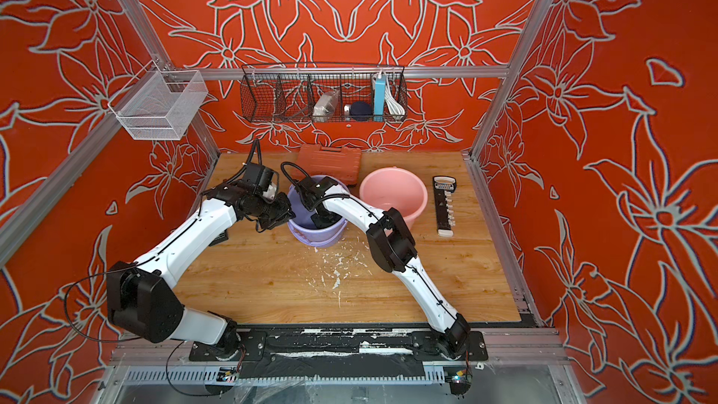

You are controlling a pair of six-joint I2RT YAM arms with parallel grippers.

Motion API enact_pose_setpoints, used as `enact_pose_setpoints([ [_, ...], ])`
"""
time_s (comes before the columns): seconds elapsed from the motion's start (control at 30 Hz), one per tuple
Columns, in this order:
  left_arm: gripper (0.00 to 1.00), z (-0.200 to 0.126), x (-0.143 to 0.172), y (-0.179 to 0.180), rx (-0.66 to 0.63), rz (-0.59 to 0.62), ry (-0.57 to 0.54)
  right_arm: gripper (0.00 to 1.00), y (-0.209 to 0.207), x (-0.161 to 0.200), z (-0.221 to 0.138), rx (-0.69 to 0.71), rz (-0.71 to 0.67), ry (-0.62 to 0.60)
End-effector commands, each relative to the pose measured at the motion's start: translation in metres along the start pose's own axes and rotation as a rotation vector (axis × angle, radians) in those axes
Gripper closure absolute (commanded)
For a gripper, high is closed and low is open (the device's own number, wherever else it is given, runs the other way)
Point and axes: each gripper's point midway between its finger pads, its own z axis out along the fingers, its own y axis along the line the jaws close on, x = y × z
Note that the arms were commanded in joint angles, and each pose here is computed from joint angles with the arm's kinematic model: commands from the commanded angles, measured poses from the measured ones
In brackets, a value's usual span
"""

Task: Wipe the inside of the bucket with a cloth
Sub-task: Wipe the dirt from the inside of the bucket.

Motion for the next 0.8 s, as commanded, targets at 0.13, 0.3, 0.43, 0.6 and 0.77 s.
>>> enact_pose_setpoints([
  [0.13, 1.0, -0.006, 0.018, -0.013, 0.059, 0.09, 0.062, 1.0, 0.081, 0.009, 0.012, -0.388, -0.044, 0.065],
  [0.3, 1.0, -0.002, 0.013, -0.005, 0.006, 0.098, 0.047, 1.0, 0.133, -0.005, -0.059, -0.758, -0.143, -0.099],
  [0.43, 1.0, -0.005, 0.007, 0.0, -0.04, 0.113, 0.022, 1.0, 0.137, -0.004, -0.108, -0.864, -0.211, -0.216],
  [0.6, 1.0, -0.007, 0.001, 0.009, -0.11, 0.134, 0.0, 1.0, 0.097, -0.001, -0.109, -0.685, -0.168, -0.238],
  [0.77, 1.0, -0.007, -0.004, 0.009, -0.119, 0.132, -0.015, 1.0, 0.019, 0.023, -0.064, -0.125, -0.185, -0.068],
])
